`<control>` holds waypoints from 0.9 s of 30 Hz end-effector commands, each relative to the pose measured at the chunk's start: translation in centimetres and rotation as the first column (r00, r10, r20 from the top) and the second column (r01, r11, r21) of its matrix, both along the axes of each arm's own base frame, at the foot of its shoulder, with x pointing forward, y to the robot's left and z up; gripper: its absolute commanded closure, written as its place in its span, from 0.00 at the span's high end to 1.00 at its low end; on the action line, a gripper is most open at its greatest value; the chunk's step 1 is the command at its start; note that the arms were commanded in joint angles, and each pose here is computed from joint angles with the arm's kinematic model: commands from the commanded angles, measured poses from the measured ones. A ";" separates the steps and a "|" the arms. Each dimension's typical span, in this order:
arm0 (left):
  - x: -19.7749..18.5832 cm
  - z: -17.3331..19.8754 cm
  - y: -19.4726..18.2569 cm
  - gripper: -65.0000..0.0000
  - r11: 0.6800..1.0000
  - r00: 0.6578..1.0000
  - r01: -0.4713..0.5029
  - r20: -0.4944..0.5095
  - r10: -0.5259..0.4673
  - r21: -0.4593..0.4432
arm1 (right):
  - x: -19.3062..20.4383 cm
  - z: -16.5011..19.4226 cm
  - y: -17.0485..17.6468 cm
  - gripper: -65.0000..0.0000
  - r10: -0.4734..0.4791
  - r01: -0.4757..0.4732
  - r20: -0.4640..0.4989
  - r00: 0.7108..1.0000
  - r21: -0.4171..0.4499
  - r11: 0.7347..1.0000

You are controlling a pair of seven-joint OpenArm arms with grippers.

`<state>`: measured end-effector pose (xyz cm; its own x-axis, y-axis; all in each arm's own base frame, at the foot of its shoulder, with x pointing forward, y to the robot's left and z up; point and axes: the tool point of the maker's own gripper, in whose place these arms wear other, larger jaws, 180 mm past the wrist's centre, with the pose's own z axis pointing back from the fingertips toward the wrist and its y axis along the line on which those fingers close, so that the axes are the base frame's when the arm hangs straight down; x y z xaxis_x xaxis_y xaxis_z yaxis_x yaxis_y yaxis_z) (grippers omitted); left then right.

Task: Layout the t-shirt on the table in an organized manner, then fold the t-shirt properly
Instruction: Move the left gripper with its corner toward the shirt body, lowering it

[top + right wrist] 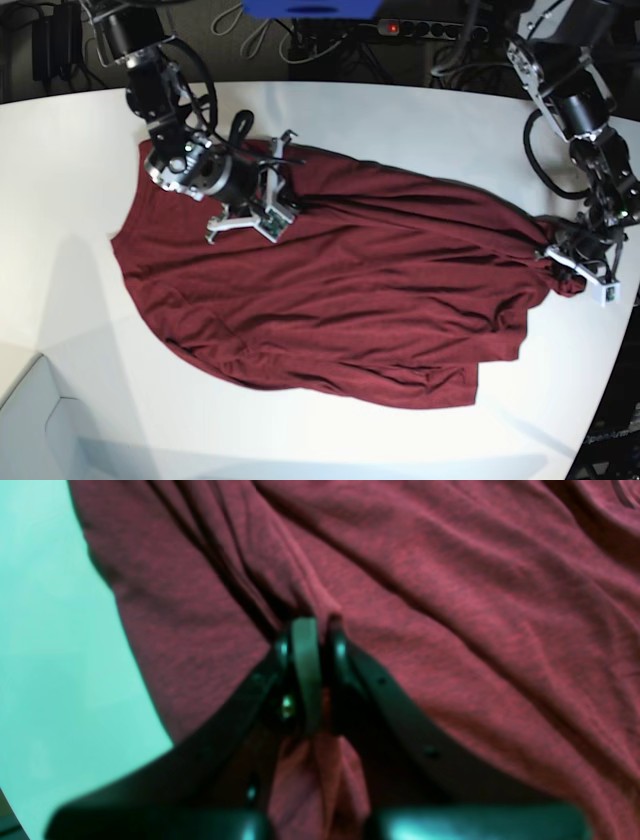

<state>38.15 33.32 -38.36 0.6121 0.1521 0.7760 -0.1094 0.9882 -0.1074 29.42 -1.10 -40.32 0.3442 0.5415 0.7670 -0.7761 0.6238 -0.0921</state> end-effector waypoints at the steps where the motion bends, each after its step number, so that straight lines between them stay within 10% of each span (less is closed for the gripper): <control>1: 1.8 2.9 0.9 0.01 1.000 0.996 -0.009 0.084 0.008 0.017 | 0.9 1.4 0.4 0.00 0.000 -0.002 0.041 0.999 0.035 0.999; 5: 1.8 3.0 1.3 0.09 0.999 0.997 -0.010 0.075 0.007 0.035 | 1.4 1.7 0.3 0.03 -0.002 0.000 0.049 0.999 0.030 1.000; 12: 1.5 2.9 1.6 0.39 0.998 0.998 -0.013 0.063 0.009 0.061 | 1.6 2.2 -0.1 0.39 -0.006 0.006 0.056 0.998 0.004 1.000; 27: -1.1 3.3 2.5 0.42 0.992 0.998 -0.020 0.066 0.012 0.122 | 0.8 5.5 -3.3 0.56 -0.167 0.158 0.121 0.979 0.077 0.984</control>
